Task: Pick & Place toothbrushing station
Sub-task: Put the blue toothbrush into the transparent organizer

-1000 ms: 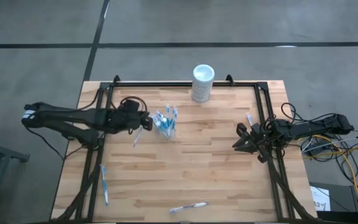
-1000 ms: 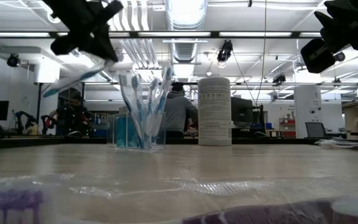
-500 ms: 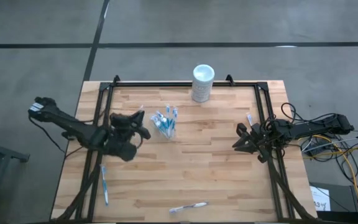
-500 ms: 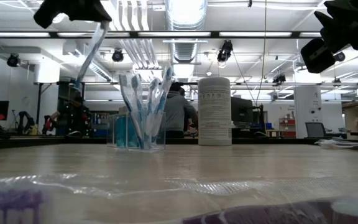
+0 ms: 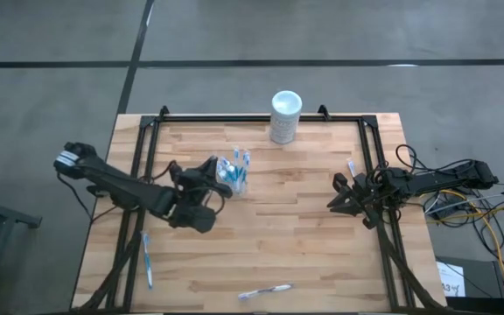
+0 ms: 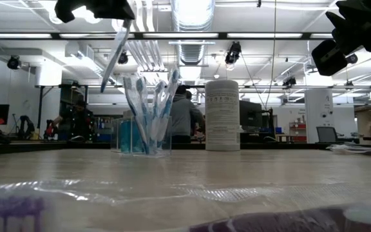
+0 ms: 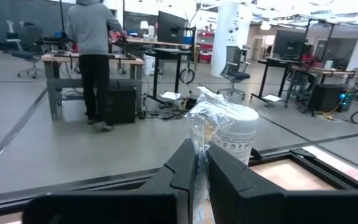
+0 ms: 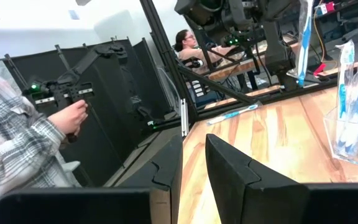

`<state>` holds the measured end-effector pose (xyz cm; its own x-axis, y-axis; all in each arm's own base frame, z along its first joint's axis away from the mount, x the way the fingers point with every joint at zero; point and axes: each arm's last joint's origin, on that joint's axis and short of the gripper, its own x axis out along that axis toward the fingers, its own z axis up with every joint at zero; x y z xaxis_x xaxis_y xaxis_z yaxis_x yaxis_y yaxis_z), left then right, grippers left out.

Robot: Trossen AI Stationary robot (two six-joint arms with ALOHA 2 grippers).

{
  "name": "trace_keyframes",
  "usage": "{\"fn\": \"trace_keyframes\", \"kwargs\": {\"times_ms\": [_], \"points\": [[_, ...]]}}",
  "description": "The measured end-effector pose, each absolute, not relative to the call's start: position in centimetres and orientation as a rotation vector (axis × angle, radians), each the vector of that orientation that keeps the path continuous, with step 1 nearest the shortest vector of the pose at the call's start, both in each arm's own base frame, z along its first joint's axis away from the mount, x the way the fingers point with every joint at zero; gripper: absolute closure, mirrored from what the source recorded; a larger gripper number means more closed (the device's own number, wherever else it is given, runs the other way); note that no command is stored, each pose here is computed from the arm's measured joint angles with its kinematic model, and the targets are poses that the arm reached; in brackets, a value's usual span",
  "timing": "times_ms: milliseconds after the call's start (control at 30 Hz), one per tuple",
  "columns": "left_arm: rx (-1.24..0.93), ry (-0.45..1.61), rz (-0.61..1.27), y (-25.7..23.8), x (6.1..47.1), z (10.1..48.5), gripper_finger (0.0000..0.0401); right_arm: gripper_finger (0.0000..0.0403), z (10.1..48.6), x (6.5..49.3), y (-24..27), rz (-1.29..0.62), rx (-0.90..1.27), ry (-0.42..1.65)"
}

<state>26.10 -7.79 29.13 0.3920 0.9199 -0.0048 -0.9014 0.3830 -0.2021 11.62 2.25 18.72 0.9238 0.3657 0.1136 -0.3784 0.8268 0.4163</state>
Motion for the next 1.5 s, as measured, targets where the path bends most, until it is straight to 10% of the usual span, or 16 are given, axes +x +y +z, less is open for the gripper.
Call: {"fn": "trace_keyframes", "kwargs": {"times_ms": [1500], "points": [[-0.179,-0.081,1.300,-5.0,35.9,25.6,0.0371,0.0335,18.7,11.6,2.3,0.395,0.449,-0.028]]}}
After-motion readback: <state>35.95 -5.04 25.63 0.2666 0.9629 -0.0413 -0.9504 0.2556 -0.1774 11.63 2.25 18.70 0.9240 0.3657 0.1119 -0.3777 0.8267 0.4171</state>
